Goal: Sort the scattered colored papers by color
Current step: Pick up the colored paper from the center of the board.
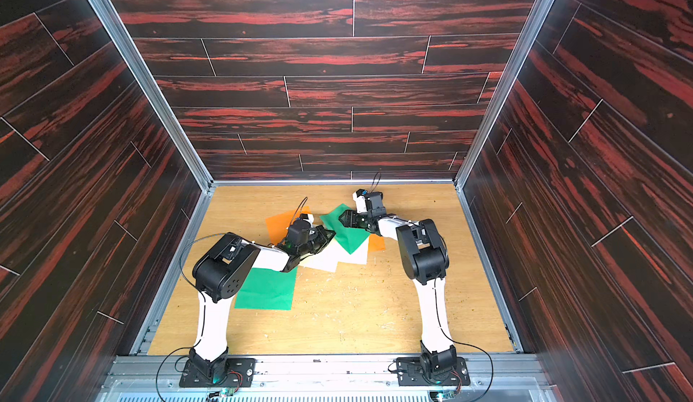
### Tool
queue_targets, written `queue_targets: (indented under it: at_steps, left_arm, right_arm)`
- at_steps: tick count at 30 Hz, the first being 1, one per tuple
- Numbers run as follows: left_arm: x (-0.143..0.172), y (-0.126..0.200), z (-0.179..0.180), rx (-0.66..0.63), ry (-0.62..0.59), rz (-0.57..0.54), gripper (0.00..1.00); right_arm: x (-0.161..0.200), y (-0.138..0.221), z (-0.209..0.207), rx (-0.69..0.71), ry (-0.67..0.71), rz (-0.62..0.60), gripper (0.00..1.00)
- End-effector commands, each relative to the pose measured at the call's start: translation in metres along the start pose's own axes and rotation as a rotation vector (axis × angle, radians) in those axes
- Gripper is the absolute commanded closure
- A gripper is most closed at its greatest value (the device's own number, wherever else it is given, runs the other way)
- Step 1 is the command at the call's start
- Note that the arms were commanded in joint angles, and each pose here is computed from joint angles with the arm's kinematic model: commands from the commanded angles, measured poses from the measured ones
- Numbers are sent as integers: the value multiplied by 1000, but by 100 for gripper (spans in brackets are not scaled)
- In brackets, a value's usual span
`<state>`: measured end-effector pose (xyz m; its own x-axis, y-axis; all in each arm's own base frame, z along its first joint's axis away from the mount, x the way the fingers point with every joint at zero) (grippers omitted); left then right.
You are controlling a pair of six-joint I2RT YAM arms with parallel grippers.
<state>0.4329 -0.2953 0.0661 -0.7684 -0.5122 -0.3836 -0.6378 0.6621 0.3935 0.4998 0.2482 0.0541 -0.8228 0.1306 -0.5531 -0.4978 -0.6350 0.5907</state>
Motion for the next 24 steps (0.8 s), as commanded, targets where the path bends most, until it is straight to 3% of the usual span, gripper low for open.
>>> queue_targets:
  at_steps: [1,7,15,16,18,22,24]
  left_arm:
    - [-2,-2,-7,-4,-54,8,100]
    - [-4,-3,-13,-40,-135,57,100]
    - [-3,-4,-2,-152,-149,109,100]
    - [-1,-4,1,-173,-147,120,96]
    - [1,-5,5,-188,-148,131,79]
    - [0,-7,8,-190,-143,125,64]
    - [-1,-10,7,-176,-142,120,62]
  right_arm:
    - [47,0,-15,36,-69,122,25]
    - [15,26,10,14,-12,23,25]
    - [10,32,19,-1,-1,22,25]
    - [10,31,18,0,-2,25,25]
    - [13,29,16,-1,-5,33,25]
    - [15,25,12,8,-6,39,25]
    - [17,22,9,17,-8,47,26]
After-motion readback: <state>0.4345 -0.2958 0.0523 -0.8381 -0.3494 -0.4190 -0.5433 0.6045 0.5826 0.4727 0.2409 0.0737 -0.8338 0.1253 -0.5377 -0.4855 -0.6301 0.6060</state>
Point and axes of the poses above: each gripper's point midway between its finger pads, its own y axis back along the fingers, its own z axis along the line the jaws close on, x = y × z, the point moved 3 cm from there along y, back along the fingers, and after that the axes turned 7 degrees about -y, right-handed, at the moved point
